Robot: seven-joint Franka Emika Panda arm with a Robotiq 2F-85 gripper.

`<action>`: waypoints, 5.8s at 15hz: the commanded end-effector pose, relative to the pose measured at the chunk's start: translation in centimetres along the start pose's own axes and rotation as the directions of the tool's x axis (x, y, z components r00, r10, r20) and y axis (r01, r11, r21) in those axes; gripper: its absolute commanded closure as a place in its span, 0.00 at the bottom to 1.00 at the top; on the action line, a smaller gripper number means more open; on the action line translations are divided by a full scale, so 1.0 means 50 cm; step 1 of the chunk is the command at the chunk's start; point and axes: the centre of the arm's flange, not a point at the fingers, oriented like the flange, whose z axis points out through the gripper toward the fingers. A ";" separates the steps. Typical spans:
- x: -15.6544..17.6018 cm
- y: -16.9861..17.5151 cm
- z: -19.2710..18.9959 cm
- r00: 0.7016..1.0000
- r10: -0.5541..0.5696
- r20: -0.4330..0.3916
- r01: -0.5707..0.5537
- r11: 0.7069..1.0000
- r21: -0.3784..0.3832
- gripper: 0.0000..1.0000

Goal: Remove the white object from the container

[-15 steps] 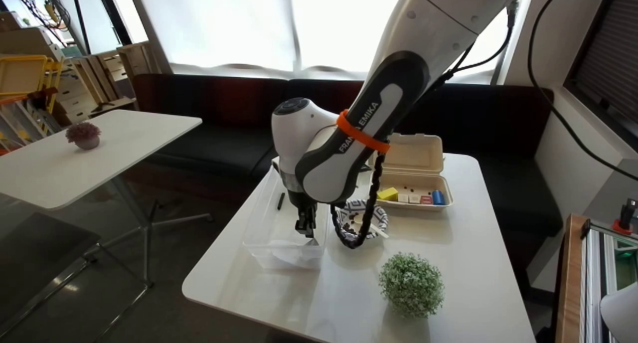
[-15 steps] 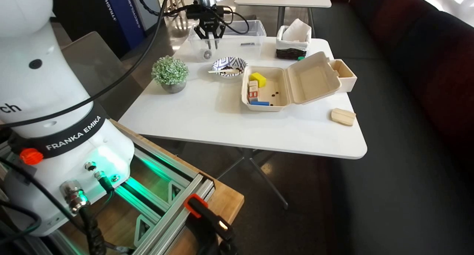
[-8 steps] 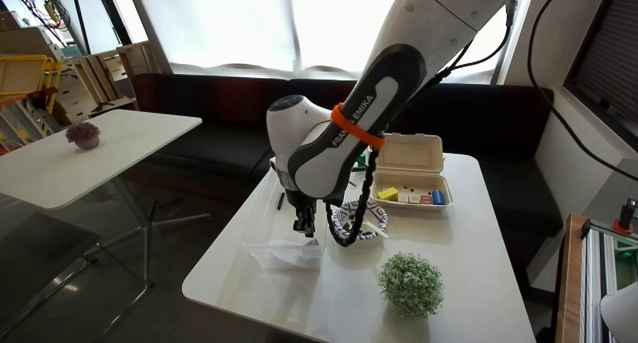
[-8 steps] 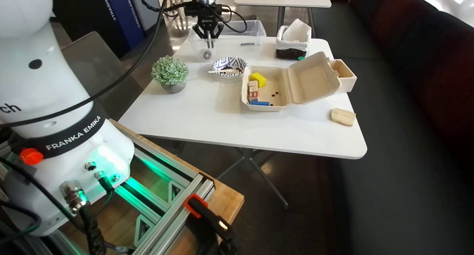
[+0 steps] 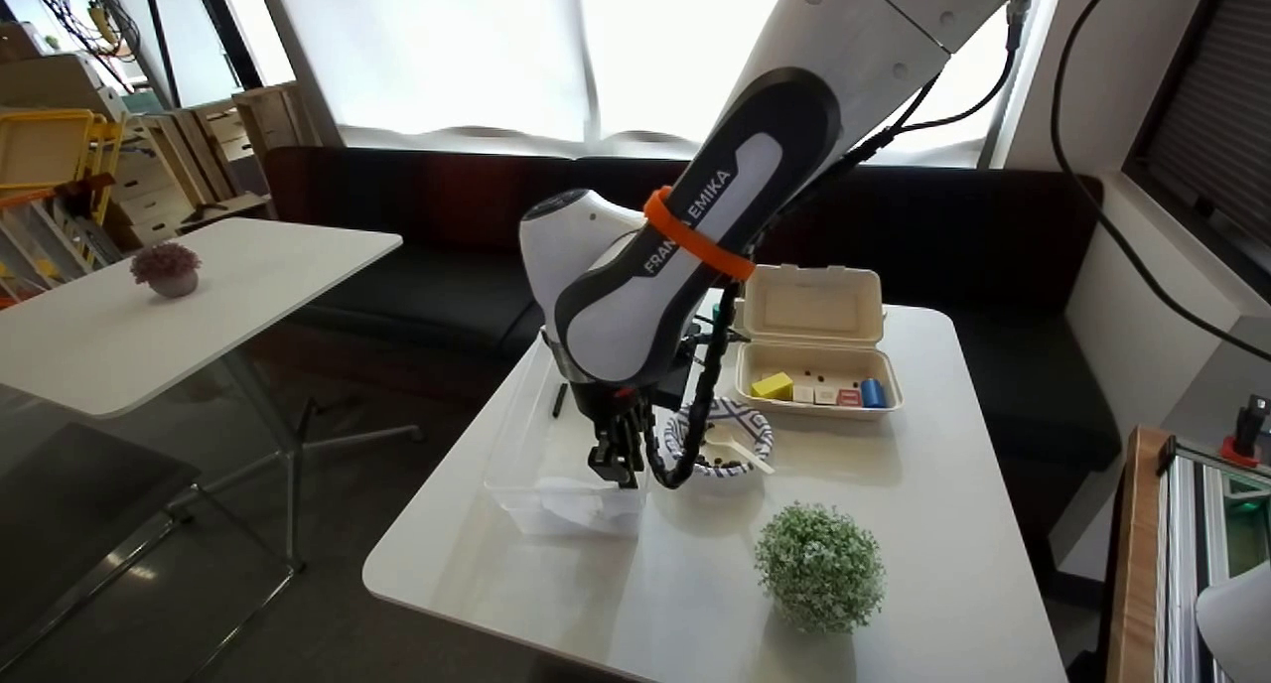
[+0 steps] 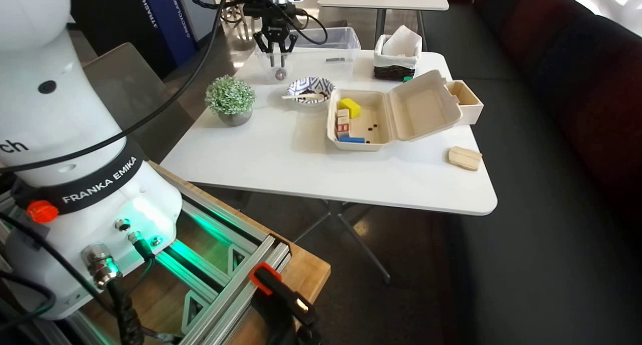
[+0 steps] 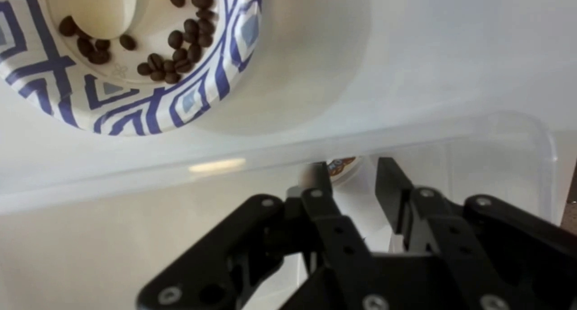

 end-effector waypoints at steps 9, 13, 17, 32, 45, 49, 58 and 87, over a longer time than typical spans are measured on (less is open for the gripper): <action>0.003 0.030 0.010 0.985 0.157 0.072 -0.166 0.977 0.135 0.60; 0.009 0.040 0.021 0.979 0.186 0.082 -0.197 0.968 0.155 0.59; 0.030 0.032 0.035 0.974 0.213 0.082 -0.223 0.964 0.143 0.22; 0.059 0.026 0.072 0.966 0.251 0.070 -0.256 0.963 0.086 0.41; 0.065 0.012 0.086 0.986 0.157 0.062 -0.160 0.986 0.041 0.51; 0.072 0.003 0.103 0.994 0.103 0.041 -0.103 0.995 0.016 0.54; 0.086 -0.018 0.112 1.000 0.016 -0.017 -0.016 0.999 -0.027 0.59; -0.260 0.030 -0.273 0.908 0.314 0.279 -0.158 0.870 -0.466 0.86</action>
